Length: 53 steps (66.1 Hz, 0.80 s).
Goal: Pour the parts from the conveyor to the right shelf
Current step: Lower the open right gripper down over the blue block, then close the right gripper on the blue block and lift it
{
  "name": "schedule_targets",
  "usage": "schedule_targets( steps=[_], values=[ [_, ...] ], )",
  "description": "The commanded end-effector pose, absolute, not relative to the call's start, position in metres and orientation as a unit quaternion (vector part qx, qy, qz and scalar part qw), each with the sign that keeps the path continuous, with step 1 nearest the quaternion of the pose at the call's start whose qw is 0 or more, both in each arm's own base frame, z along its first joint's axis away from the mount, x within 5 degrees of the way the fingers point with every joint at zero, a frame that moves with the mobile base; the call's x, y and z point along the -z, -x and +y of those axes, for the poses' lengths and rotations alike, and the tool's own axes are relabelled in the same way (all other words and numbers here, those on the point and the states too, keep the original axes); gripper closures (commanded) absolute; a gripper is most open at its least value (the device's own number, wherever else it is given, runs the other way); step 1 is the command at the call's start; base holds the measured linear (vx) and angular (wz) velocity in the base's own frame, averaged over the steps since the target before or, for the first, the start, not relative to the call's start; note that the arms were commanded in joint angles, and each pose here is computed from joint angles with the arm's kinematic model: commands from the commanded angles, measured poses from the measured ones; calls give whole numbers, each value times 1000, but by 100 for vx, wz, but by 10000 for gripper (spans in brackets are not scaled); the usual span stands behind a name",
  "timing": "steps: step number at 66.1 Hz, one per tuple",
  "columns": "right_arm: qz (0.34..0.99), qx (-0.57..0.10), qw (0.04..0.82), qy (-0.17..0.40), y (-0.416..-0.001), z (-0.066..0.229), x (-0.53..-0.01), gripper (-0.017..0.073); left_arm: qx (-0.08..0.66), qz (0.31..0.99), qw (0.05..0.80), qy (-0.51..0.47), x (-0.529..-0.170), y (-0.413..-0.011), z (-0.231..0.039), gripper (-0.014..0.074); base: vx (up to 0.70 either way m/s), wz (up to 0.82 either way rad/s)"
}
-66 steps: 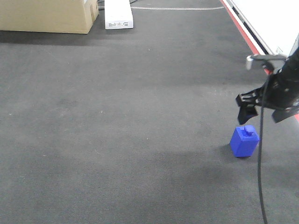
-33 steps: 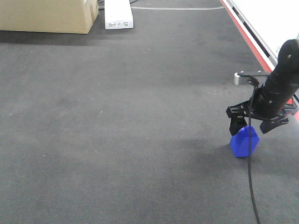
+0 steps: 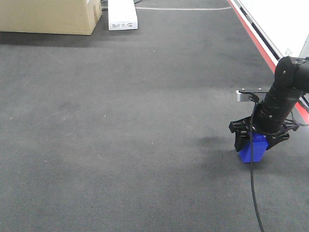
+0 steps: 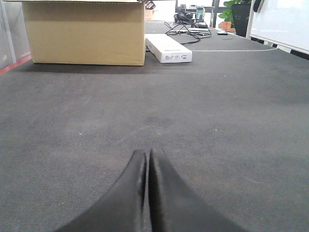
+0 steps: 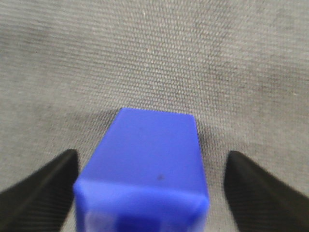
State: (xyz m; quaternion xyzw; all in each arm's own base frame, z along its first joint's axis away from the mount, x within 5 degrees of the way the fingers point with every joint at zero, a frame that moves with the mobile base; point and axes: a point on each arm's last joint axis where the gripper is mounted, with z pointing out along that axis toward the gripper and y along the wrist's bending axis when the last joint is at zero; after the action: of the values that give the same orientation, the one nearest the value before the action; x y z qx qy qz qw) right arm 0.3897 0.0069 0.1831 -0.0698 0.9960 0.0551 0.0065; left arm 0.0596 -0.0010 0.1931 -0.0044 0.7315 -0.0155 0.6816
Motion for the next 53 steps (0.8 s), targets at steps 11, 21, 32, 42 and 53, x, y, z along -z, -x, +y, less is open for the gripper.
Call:
schedule_targets(
  steps=[11,21,32,42,53],
  values=[
    [996,-52,49,60,-390,5,-214,482,25,703,711,7,-206,-60,-2,599,0,0],
    [994,-48,75,63,-387,5,-229,570,25,703,711,7,-206,-60,-2,599,0,0],
    [990,-44,120,64,-383,5,-253,568,25,703,711,7,-206,-60,-2,599,0,0],
    [978,-57,190,65,-367,8,-297,567,25,703,711,7,-206,-60,-2,599,0,0],
    [951,-73,288,85,-334,13,-352,565,25,703,711,7,-206,-60,-2,599,0,0]
  ],
)
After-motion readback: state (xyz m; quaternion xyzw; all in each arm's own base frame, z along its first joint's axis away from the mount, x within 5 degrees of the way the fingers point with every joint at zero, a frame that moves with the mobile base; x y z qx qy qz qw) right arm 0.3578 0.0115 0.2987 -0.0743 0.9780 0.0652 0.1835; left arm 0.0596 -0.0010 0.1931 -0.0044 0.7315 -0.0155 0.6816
